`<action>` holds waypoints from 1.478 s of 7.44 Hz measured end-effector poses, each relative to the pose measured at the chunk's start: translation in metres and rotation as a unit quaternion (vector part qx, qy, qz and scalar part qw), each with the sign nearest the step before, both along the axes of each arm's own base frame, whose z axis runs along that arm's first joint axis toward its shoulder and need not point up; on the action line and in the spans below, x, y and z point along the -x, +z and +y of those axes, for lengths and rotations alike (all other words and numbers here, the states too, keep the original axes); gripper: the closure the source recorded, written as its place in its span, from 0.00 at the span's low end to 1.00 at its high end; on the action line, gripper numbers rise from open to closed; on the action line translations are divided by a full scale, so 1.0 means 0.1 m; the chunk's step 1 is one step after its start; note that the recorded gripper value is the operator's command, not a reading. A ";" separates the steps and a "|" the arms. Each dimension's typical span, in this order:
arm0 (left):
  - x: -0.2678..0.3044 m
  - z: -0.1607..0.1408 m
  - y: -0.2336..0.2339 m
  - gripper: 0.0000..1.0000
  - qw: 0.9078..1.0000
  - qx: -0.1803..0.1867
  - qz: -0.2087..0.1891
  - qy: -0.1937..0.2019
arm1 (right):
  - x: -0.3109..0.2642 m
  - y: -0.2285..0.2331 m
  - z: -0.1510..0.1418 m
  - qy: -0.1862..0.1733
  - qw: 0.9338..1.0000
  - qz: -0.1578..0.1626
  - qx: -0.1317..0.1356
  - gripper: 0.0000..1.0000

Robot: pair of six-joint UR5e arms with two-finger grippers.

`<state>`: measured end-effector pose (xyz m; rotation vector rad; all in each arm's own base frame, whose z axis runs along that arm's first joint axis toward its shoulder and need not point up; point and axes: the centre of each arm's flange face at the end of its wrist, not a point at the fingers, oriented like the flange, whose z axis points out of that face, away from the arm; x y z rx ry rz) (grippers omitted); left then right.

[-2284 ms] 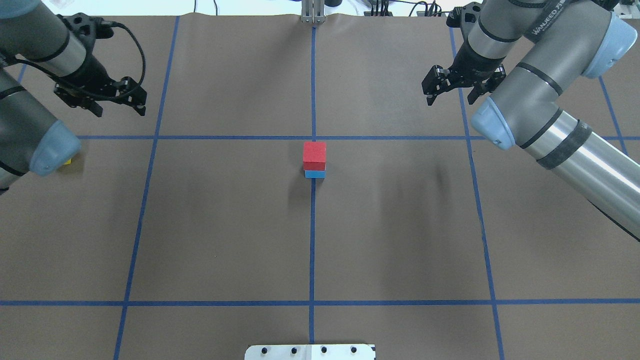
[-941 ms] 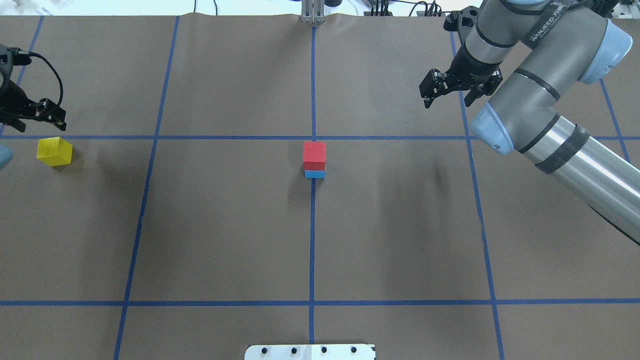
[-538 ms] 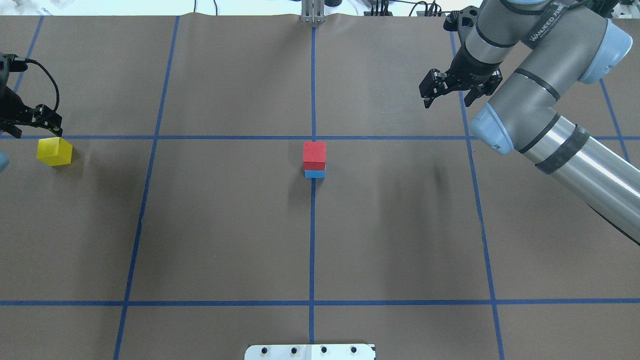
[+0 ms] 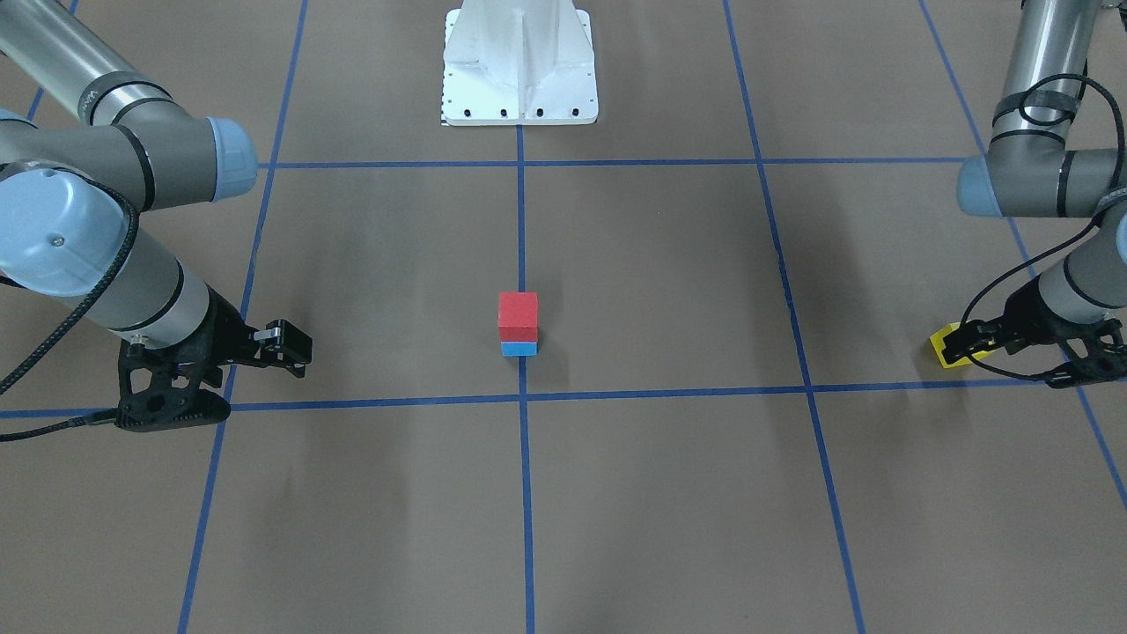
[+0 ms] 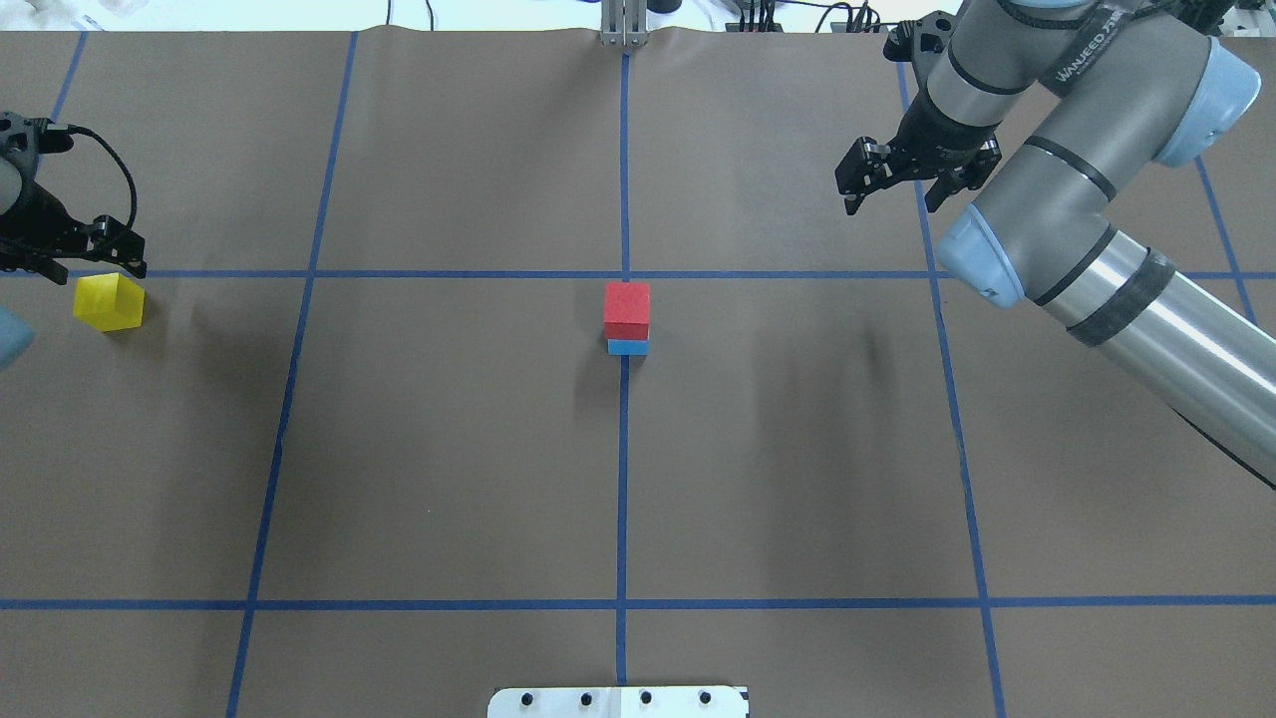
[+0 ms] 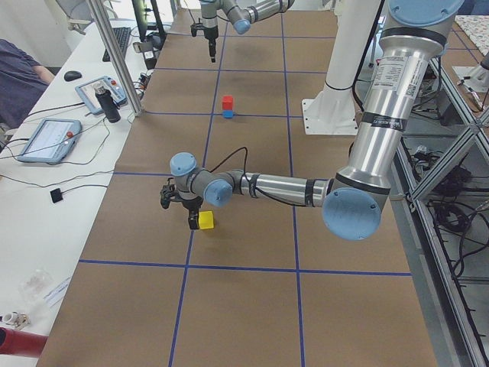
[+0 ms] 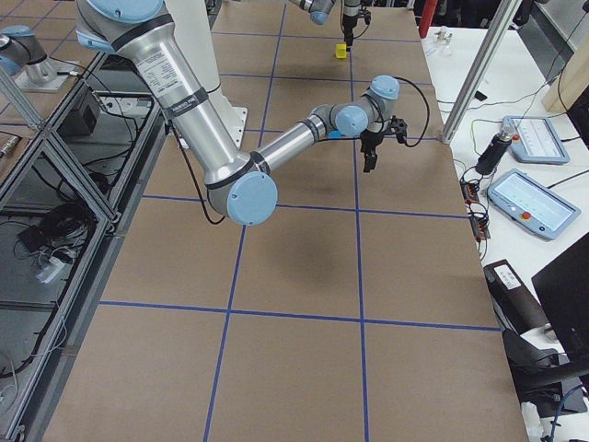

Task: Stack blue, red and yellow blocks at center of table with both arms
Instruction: 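Lower the left gripper onto the yellow cube and close it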

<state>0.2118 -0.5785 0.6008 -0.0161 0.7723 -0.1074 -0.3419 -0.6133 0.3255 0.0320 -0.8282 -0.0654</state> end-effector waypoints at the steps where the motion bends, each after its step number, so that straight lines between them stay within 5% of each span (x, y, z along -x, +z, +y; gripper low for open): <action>1: -0.04 0.05 0.05 0.00 1.000 0.003 0.000 0.002 | 0.00 0.01 0.00 -0.001 1.000 0.000 0.000 0.01; 3: -0.05 0.11 0.11 0.02 1.000 0.006 -0.001 0.004 | -0.01 0.01 0.00 0.000 1.000 0.000 0.000 0.01; 6: -0.04 0.14 0.08 0.58 1.000 0.002 0.003 0.002 | -0.01 0.02 0.01 -0.001 1.000 0.000 0.000 0.01; 7: -0.02 0.17 0.06 0.85 1.000 -0.003 0.004 0.003 | -0.01 0.03 0.01 -0.001 1.000 0.001 0.000 0.01; 8: 0.02 0.23 0.01 1.00 1.000 -0.007 0.005 0.003 | 0.00 0.03 0.01 -0.001 1.000 0.001 0.000 0.01; 11: 0.12 0.40 -0.34 1.00 1.000 -0.014 0.007 0.003 | 0.00 0.03 0.01 0.000 1.000 0.001 0.001 0.01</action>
